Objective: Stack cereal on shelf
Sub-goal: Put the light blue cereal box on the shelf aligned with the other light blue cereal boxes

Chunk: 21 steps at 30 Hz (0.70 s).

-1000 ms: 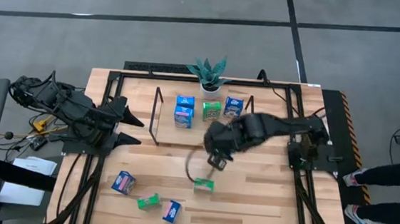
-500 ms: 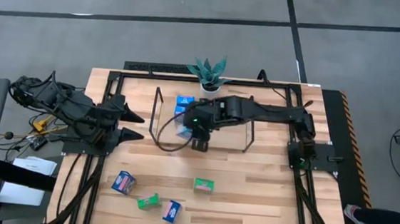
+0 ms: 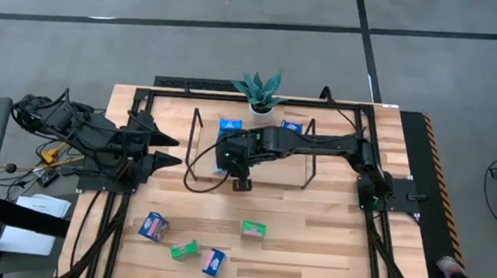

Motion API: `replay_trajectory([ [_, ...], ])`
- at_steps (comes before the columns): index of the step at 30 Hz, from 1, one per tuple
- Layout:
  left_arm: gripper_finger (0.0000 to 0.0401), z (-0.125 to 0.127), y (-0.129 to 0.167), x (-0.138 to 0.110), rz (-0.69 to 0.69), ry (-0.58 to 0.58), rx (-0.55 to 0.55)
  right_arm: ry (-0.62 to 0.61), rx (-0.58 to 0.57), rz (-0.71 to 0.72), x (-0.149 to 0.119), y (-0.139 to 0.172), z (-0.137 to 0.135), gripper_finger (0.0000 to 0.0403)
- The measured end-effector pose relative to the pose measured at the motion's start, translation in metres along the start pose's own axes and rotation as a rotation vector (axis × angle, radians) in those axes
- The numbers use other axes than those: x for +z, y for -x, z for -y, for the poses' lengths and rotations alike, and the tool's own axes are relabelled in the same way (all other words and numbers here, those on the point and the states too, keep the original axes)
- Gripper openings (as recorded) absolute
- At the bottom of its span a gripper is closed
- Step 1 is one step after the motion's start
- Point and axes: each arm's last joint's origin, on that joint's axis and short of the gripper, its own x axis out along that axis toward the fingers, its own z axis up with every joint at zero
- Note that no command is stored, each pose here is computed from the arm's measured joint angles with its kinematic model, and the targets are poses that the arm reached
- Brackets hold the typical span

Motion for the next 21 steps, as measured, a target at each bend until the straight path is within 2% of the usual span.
replay_trajectory([
  [12,0.0300,-0.001,0.000,0.001,0.020,0.007,0.025,0.008,-0.009,-0.029,-0.003,-0.007,0.008,0.0176],
  [21,0.0300,-0.001,0.000,0.001,0.019,0.007,0.026,0.002,-0.012,-0.026,-0.004,-0.008,0.011,0.0167],
])
